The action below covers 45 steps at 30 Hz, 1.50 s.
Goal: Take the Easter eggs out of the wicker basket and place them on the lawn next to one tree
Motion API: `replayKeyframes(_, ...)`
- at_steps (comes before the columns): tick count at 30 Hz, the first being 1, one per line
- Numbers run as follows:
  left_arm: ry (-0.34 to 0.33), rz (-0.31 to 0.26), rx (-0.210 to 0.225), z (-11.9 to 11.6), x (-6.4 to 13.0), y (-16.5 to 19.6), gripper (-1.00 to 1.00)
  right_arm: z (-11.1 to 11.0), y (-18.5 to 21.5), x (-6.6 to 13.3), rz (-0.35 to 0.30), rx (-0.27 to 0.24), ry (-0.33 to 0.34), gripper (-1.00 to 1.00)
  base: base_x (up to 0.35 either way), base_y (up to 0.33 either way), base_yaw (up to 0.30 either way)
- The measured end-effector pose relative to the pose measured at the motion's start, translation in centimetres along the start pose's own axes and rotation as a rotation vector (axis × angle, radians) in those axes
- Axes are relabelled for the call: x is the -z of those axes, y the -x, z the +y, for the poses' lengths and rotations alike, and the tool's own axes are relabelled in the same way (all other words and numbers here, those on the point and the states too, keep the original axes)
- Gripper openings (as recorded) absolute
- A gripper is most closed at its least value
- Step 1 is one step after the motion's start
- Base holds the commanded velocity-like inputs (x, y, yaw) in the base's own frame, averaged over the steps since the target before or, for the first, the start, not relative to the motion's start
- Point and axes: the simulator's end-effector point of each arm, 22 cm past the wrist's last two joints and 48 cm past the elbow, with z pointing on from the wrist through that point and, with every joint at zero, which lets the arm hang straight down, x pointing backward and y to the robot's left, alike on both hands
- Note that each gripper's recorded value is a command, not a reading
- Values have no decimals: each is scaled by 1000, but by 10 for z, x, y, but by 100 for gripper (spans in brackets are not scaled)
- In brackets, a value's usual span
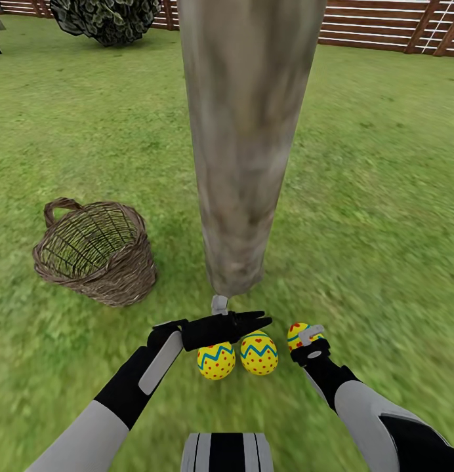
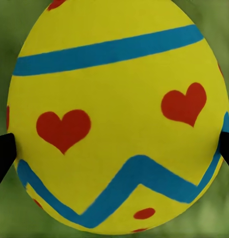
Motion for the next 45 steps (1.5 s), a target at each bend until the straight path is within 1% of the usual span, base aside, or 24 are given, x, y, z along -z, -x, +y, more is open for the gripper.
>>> replayKeyframes(3,1,0,1,0,0,0,100,0,0,0,0,1,0,100,0,0,0)
replayKeyframes(8,0,2,-13,-7,-1,3,100,7,-9,7,19,7,18,100,0,0,0)
replayKeyframes(10,-2,2,-21,-11,-2,5,100,7,-6,9,16,-14,24,100,0,0,0)
replayKeyframes(29,-15,4,-98,-48,-7,21,100,-18,33,36,-63,-33,-10,100,0,0,0)
replayKeyframes(38,-21,6,-132,-66,-10,27,100,-36,52,49,-102,-53,-33,100,0,0,0)
replayKeyframes(41,-22,7,-138,-71,-12,28,100,-28,59,54,-117,-55,21,100,0,0,0)
replayKeyframes(42,-22,7,-139,-72,-12,28,100,-35,69,56,-136,-61,26,100,0,0,0)
replayKeyframes(43,-22,8,-140,-73,-13,28,100,-45,81,60,-160,-71,15,100,0,0,0)
replayKeyframes(44,-21,9,-138,-73,-13,28,100,-56,93,64,-185,-96,4,100,0,0,0)
replayKeyframes(45,-20,9,-139,-75,-14,28,100,-66,96,66,-189,-120,-2,100,0,0,0)
